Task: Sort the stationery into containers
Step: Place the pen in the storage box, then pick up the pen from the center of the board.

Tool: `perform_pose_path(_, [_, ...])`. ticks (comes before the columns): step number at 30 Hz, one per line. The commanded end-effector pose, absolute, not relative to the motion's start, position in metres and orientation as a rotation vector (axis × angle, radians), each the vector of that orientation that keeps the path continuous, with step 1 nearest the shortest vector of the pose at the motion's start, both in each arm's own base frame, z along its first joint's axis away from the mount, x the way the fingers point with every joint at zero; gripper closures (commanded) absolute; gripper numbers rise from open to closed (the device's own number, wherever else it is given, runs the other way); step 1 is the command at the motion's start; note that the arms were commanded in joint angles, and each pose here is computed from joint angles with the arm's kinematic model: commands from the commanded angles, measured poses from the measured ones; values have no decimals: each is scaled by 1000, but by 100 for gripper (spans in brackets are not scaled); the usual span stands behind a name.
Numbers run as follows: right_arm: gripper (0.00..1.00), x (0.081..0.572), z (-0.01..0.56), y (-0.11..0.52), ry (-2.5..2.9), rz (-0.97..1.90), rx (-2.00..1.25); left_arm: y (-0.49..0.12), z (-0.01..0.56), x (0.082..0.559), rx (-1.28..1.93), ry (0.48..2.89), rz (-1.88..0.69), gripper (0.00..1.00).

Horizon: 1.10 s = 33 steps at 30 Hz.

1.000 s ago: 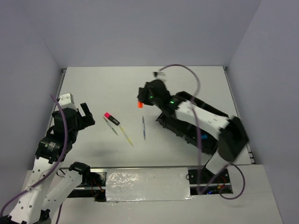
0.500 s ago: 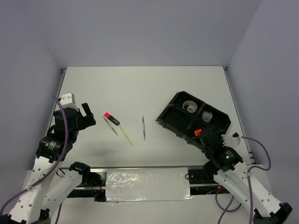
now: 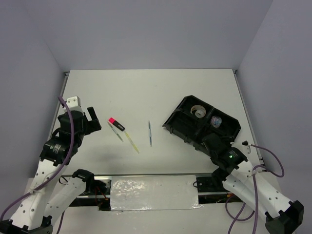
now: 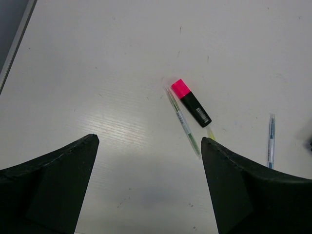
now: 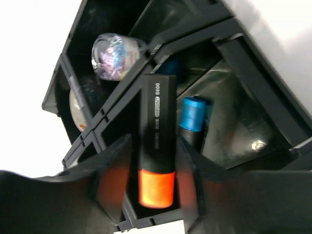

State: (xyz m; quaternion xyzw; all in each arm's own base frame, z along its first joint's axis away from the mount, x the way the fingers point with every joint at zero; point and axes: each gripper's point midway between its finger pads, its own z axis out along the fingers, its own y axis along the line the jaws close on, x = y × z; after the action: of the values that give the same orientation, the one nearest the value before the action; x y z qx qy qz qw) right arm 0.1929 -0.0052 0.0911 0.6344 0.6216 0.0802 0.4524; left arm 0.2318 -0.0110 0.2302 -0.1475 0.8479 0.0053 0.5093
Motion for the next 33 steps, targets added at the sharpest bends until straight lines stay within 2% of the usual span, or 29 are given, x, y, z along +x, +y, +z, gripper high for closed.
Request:
perform_pose_path(1, [48,214,127,-2,1450,265,1531,-15,239,238,-348,2006,-10,1])
perform_pose_path(5, [24,223,147,10,1507,302,1437,-14,240,238,-348,2004,-11,1])
perform_pose_path(8, [14,234,171,22,1537,360,1321,-15,238,238,-346,2013,-8,1])
perform_pose_path(15, [14,270,255,96,1677,599,756,-18,230,244,-366,2060,0,1])
perform_pose_path(17, [8,272,259,136,1814,669,513,-24,224,245,-427,2109,-28,1])
perform_pose_path(25, [10,239,199,209,2145,663,65,-35,155,279,-749,2281,54,2])
perform_pose_path(30, [11,221,169,209,2186,697,9,-51,129,304,-836,2315,22,4])
perform_pose_path(33, [11,216,159,204,2193,689,-6,-63,117,319,-831,2343,-18,10])
